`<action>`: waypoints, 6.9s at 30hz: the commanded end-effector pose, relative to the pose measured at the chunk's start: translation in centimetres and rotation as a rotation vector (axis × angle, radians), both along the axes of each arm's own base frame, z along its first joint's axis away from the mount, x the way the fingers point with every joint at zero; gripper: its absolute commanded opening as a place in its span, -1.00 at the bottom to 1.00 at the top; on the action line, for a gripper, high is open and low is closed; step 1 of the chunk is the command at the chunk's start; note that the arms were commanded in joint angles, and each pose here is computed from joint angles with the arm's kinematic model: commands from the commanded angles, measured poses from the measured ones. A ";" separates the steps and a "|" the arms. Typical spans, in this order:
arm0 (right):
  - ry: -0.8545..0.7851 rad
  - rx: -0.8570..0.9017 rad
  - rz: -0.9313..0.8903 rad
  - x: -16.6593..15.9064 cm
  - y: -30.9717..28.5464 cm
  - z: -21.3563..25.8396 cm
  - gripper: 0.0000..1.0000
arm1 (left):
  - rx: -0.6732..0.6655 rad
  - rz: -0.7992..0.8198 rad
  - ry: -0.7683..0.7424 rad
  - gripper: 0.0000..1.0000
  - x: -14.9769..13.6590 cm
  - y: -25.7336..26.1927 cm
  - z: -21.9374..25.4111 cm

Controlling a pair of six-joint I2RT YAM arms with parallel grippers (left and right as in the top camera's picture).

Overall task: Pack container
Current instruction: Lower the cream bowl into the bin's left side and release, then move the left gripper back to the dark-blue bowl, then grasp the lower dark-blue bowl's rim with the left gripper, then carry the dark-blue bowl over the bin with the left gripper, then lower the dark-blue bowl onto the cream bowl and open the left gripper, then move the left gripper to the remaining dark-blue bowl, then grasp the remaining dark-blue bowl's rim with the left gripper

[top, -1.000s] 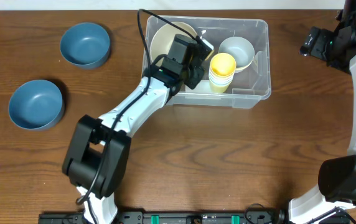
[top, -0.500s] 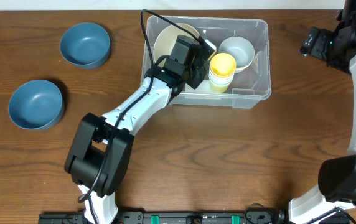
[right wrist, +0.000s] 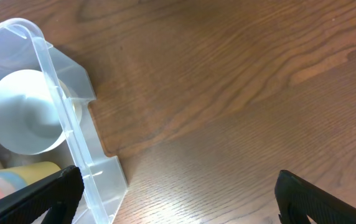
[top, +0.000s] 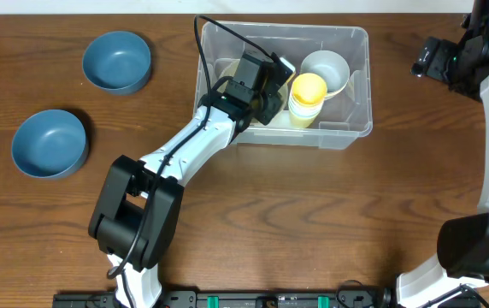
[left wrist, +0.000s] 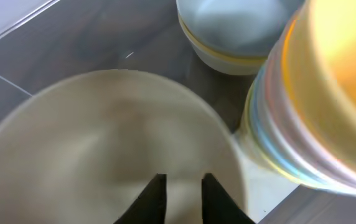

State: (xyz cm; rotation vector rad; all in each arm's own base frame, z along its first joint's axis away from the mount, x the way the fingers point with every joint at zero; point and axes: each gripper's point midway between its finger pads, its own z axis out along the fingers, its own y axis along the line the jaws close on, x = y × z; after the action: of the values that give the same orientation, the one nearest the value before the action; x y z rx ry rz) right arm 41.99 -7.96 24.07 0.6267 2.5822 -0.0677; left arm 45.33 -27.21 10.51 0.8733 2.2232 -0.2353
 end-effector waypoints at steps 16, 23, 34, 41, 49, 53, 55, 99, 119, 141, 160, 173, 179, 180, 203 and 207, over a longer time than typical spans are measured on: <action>-0.027 -0.023 -0.003 -0.1 -0.4 1.2 0.99 | -0.017 0.249 -0.292 -0.20 1.3 6.7 14.2; -0.027 -0.023 -0.003 -0.1 -0.4 1.2 0.99 | 0.106 0.571 -0.301 0.12 -0.6 19.2 18.2; -0.027 -0.023 -0.003 -0.1 -0.4 1.2 0.98 | 0.196 1.043 0.061 0.18 -4.1 37.6 9.7; -0.027 -0.023 -0.003 -0.1 -0.4 1.2 0.98 | 0.240 1.091 0.257 0.20 -4.7 40.7 3.0; -0.027 -0.023 -0.003 -0.1 -0.4 1.2 0.99 | 0.287 1.117 0.403 0.20 -6.0 42.3 -1.8; -0.027 -0.023 -0.003 -0.1 -0.4 1.2 0.99 | 0.274 1.181 0.411 0.19 -6.6 43.7 -1.9; -0.027 -0.023 -0.003 -0.1 -0.4 1.2 0.99 | 0.253 1.226 0.415 0.19 -6.9 44.3 -2.0; -0.027 -0.023 -0.003 -0.1 -0.4 1.2 0.98 | -0.255 0.449 -0.035 -0.88 -3.5 23.3 16.9; -0.027 -0.023 -0.003 -0.1 -0.4 1.2 0.99 | 0.131 -0.162 -0.125 -0.88 -5.3 1.5 9.0; -0.027 -0.023 -0.003 -0.1 -0.4 1.2 0.99 | 0.162 -0.117 -0.124 0.04 -1.9 1.3 4.7; -0.027 -0.023 -0.003 -0.1 -0.4 1.2 0.99 | 0.043 0.445 -0.326 0.30 2.9 19.7 17.1; -0.027 -0.023 -0.003 -0.1 -0.4 1.2 0.99 | 0.082 0.623 -0.173 0.30 8.6 29.1 5.5; -0.027 -0.023 -0.003 -0.1 -0.4 1.2 0.99 | 0.093 0.604 -0.094 0.29 9.5 28.7 0.0; -0.027 -0.023 -0.003 -0.1 -0.4 1.2 0.98 | 0.097 0.603 -0.082 0.30 9.5 28.7 -0.7; -0.027 -0.023 -0.001 -0.1 -0.3 1.2 0.99 | 0.132 0.613 0.039 -0.88 7.7 29.3 -3.9; -0.027 -0.023 -0.001 -0.1 -0.3 1.2 0.99 | 0.065 0.652 -0.014 -0.88 6.6 28.5 2.2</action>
State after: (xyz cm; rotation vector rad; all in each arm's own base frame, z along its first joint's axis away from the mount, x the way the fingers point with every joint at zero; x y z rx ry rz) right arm 41.99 -7.96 24.07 0.6267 2.5822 -0.0677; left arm 51.82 1.96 5.77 0.2097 2.5031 0.1685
